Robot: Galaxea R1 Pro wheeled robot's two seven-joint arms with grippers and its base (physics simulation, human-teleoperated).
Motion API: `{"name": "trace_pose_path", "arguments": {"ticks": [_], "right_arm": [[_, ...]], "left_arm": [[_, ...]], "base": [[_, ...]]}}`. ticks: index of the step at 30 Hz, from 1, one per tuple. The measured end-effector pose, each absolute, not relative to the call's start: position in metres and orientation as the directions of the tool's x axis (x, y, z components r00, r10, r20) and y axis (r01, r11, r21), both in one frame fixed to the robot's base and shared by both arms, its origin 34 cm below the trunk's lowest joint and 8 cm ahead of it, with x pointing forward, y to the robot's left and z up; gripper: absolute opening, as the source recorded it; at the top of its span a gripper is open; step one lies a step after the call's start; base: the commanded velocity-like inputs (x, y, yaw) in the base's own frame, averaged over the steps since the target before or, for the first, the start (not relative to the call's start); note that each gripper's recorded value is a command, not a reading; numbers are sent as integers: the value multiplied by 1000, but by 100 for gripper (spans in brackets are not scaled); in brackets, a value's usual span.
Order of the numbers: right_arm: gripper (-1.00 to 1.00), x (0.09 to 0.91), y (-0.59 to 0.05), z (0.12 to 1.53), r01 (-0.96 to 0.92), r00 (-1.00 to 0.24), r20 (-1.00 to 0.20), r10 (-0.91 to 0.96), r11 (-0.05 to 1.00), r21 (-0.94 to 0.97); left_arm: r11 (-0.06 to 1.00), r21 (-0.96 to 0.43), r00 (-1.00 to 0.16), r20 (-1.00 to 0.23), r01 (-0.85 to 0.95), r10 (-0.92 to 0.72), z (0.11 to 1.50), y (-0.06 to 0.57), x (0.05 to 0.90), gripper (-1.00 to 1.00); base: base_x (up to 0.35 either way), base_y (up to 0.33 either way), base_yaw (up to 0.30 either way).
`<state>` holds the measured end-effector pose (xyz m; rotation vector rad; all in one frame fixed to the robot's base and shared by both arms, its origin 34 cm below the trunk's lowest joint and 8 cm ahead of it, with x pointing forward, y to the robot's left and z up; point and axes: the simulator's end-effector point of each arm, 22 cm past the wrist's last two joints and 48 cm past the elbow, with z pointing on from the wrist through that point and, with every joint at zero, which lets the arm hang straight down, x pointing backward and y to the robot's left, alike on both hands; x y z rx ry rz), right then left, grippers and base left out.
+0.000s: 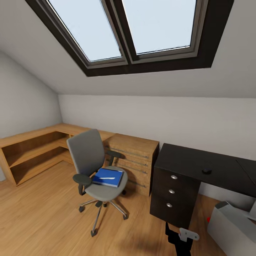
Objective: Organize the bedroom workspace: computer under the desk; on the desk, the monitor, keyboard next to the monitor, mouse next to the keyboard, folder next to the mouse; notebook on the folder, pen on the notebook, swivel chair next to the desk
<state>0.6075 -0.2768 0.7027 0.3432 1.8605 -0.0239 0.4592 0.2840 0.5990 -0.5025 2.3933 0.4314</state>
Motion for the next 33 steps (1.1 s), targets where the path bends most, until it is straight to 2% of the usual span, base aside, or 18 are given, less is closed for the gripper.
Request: {"name": "trace_pose_path", "arguments": {"ticks": [33], "right_arm": [[100,596,-272,727,250,-320,-920,227,957,149]], "left_arm": [[882,198,-752,-620,-428,-226,632,279,445,100]], "base": [[0,0,0]]}}
